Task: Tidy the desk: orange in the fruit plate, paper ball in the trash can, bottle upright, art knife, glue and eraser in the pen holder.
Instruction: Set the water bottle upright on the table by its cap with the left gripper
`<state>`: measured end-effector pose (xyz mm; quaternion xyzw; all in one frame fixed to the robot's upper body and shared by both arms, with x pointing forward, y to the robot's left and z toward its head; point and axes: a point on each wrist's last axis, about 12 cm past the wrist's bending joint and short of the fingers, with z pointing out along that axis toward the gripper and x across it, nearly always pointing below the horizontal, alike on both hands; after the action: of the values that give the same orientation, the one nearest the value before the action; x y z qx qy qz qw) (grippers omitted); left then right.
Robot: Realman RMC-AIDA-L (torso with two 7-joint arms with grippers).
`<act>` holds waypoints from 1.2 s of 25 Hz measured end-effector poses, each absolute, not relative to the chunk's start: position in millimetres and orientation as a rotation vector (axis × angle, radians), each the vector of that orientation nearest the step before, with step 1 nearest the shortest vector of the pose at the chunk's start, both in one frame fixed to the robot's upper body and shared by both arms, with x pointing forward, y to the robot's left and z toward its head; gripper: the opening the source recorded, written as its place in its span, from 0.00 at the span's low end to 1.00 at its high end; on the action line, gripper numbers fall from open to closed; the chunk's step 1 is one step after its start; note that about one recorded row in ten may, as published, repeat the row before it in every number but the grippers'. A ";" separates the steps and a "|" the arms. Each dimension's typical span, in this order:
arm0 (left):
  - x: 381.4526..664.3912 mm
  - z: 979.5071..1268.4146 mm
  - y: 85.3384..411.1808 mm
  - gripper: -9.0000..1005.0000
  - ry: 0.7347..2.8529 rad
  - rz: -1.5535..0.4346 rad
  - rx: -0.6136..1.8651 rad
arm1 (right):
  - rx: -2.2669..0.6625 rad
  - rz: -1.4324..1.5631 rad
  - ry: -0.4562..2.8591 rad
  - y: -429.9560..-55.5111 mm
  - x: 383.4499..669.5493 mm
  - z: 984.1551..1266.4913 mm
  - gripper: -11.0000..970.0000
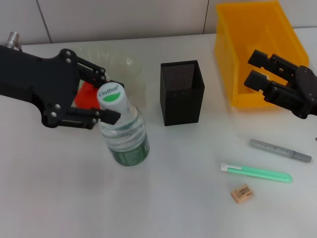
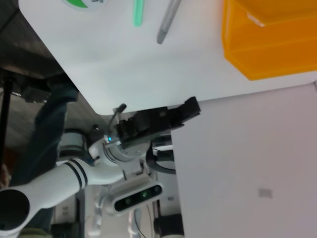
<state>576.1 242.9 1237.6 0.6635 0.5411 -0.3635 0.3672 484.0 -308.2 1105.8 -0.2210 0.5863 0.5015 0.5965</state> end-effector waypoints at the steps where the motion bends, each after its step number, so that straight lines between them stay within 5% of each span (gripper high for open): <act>1: 576.7 1237.8 244.7 0.48 1.392 -0.936 1.694 | -0.513 1.164 1.361 -308.2 484.1 1105.8 0.80; 30: 584.1 1197.2 274.2 0.48 1.522 -0.871 1.532 | -0.512 1.167 1.361 -307.7 484.6 1105.7 0.80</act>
<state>584.1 274.2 1197.2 0.6044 0.6003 -0.3436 0.3953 484.6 -307.7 1105.7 -0.2203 0.5863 0.5027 0.5958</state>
